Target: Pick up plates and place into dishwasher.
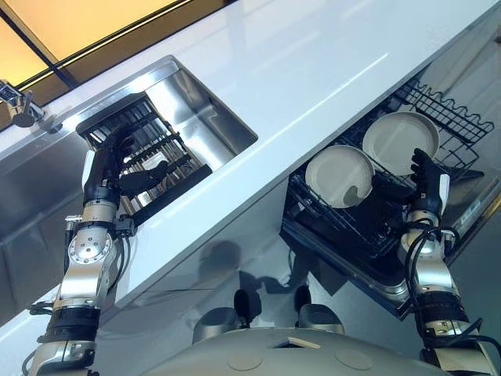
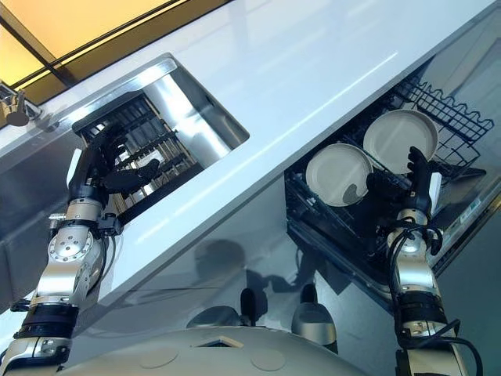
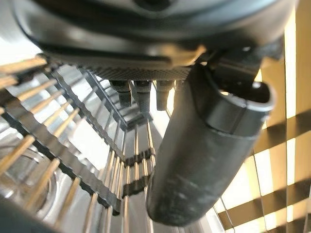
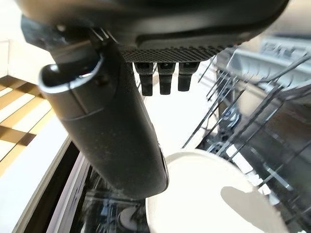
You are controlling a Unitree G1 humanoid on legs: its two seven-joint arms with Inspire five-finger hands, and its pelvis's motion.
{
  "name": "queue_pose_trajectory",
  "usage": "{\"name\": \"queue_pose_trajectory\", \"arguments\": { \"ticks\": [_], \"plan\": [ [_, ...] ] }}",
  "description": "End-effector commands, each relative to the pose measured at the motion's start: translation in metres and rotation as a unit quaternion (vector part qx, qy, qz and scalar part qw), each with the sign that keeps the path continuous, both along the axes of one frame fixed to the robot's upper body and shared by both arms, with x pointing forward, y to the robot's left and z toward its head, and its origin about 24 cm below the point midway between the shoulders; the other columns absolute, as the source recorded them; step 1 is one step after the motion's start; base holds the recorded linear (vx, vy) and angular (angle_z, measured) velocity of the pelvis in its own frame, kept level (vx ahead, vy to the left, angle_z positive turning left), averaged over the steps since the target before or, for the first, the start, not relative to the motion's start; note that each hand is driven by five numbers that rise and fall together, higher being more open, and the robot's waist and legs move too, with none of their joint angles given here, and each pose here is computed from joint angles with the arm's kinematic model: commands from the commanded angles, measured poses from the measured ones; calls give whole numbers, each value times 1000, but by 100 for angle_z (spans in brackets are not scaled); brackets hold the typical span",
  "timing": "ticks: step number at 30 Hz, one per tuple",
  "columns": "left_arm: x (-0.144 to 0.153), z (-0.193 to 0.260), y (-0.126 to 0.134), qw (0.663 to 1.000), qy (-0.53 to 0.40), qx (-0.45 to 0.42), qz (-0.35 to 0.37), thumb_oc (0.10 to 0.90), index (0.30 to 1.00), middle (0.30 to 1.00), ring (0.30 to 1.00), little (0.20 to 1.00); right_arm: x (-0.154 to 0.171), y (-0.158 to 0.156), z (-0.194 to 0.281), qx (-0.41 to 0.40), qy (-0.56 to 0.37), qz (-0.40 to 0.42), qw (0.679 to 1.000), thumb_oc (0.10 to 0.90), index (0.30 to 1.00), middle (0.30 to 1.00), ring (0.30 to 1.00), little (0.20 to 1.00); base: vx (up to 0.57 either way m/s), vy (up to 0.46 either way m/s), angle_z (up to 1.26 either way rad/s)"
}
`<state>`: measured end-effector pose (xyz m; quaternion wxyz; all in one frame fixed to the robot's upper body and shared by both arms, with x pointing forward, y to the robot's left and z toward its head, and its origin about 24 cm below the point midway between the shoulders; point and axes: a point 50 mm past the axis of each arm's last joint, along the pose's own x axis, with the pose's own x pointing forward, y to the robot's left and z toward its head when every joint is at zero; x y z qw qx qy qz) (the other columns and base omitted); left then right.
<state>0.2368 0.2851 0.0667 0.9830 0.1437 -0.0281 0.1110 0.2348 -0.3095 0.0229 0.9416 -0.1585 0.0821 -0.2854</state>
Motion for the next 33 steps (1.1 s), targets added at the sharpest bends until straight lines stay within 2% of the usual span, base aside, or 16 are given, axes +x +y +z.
{"name": "queue_pose_trajectory", "arguments": {
  "ticks": [1,4,7,9,11,14,16,19,28,31,33],
  "plan": [
    [20,43,14,994,-110,10,9,800,900,900,900,900,10,-14,60,-7,-160,-2,987,800,900,900,900,900,83,6,-8],
    [24,43,10,993,-115,3,9,800,900,900,900,900,7,-22,58,50,-186,-29,981,800,900,900,900,900,73,5,-11],
    [30,44,3,993,-121,-2,7,800,900,900,900,900,6,-29,58,54,-203,-68,975,800,900,900,900,900,23,-7,-10],
    [34,45,-1,992,-126,-6,7,800,900,900,900,900,6,-38,59,23,-192,-105,975,800,900,900,900,900,-5,-9,-2],
    [38,47,-6,991,-132,-9,6,800,900,900,900,900,7,-45,54,26,-173,-130,976,800,900,900,900,900,0,0,0],
    [42,53,-10,989,-145,-14,5,800,900,900,900,900,10,-54,41,74,-133,-144,978,800,900,900,900,900,-37,-26,-1],
    [44,57,-10,988,-153,-15,6,800,900,900,900,900,12,-55,33,107,-114,-134,979,800,900,900,900,900,-55,-43,0],
    [47,68,-9,985,-172,-15,9,800,900,900,900,900,15,-57,25,115,-88,-127,981,800,900,900,900,900,-82,-53,2],
    [55,116,-6,971,-240,9,7,800,900,900,900,900,35,-47,21,178,-92,-76,977,800,900,900,900,900,-117,-82,10],
    [55,124,-5,968,-250,17,9,800,900,900,900,900,41,-35,15,253,-106,-20,962,800,900,900,900,900,-33,-36,7],
    [54,128,-2,967,-256,18,11,800,900,900,900,900,45,-25,11,330,-125,31,935,800,900,900,900,900,-23,-23,10]
  ]
}}
